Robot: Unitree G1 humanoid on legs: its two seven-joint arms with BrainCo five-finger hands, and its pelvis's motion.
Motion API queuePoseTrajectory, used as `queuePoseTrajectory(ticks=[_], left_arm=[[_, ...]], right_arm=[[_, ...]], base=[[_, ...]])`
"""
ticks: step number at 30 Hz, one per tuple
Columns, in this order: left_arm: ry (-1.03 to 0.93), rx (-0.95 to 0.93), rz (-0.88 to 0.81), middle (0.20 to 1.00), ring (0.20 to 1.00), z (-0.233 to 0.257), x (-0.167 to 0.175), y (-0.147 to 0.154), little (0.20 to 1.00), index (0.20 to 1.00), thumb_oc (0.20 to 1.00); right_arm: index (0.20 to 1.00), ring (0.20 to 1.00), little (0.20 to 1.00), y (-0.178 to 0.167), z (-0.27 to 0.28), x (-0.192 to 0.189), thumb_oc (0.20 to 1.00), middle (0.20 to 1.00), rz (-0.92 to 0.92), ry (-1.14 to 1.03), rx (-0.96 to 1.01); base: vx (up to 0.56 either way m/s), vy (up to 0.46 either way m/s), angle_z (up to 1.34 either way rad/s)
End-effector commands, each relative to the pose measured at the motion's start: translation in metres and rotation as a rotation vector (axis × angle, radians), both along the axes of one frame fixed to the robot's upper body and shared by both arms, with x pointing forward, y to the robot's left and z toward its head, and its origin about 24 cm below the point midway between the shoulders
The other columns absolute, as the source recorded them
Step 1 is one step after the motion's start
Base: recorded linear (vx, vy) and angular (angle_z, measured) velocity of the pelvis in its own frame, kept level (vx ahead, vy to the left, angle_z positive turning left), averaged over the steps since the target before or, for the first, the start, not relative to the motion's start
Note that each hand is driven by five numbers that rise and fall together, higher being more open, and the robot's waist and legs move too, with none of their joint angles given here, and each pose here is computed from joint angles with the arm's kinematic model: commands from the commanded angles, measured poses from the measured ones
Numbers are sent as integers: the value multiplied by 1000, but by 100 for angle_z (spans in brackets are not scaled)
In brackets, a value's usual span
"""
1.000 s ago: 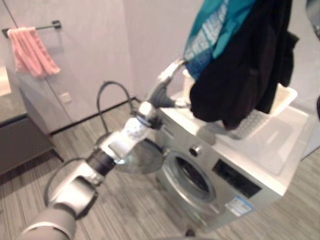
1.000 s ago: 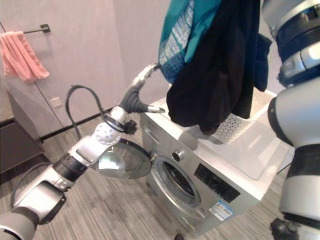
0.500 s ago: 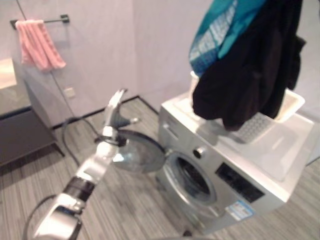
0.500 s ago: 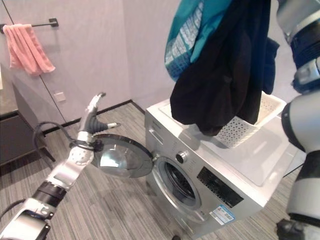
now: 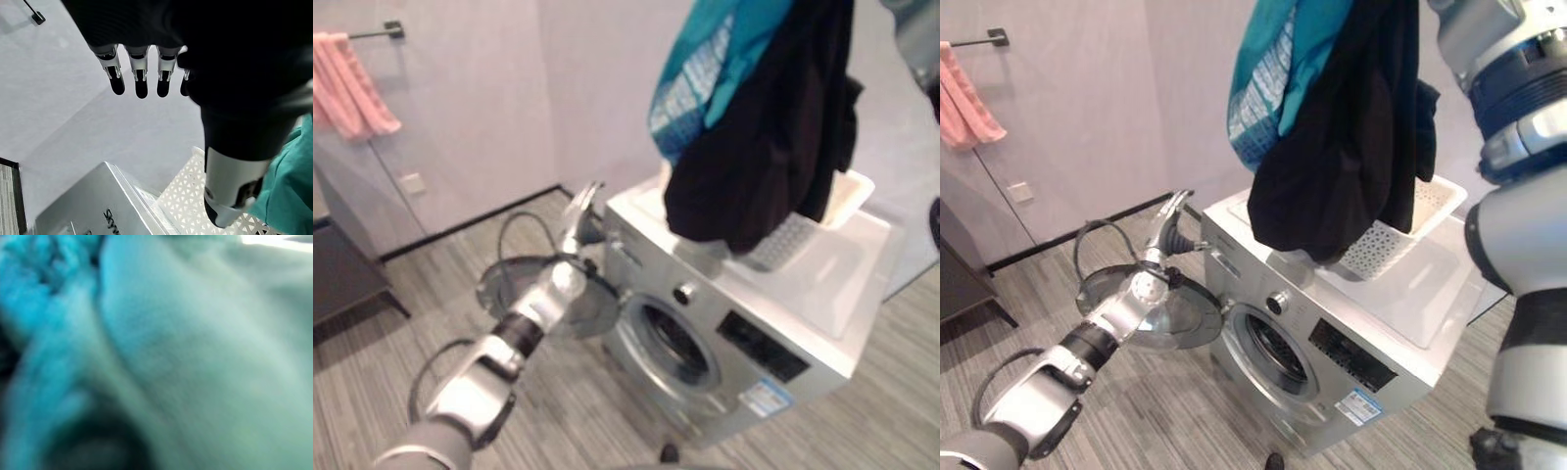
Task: Grab the laundry basket,head to the washer,open it,put in the laundry and shut it.
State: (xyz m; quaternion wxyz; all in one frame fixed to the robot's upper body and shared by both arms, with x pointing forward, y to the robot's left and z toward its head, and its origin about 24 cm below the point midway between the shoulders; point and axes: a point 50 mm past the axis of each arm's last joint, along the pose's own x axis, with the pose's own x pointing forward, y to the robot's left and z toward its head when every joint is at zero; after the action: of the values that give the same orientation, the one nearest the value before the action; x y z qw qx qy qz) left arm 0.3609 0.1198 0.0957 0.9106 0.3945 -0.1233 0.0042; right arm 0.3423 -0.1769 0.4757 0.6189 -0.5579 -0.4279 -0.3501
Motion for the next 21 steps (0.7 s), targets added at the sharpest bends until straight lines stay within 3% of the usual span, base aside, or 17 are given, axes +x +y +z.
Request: queuePoseTrajectory(ticks=[1,11,21], left_arm=[[-156,-5,0,1000,1000,51,20,-8,1000,1000,1000],[-126,-62,-16,1000,1000,66,33,-41,1000,1000,1000],[-122,-71,19,1000,1000,76,41,-44,1000,1000,1000]], right_arm=[[200,200,200,-8,44,-31,200,200,-26,-130,51],[200,200,200,20,36,-20,200,200,40,-93,20],[200,200,200,37,33,-24,200,200,108,-119,-16]], base=[[0,0,0],[0,0,0],[13,-7,-6]])
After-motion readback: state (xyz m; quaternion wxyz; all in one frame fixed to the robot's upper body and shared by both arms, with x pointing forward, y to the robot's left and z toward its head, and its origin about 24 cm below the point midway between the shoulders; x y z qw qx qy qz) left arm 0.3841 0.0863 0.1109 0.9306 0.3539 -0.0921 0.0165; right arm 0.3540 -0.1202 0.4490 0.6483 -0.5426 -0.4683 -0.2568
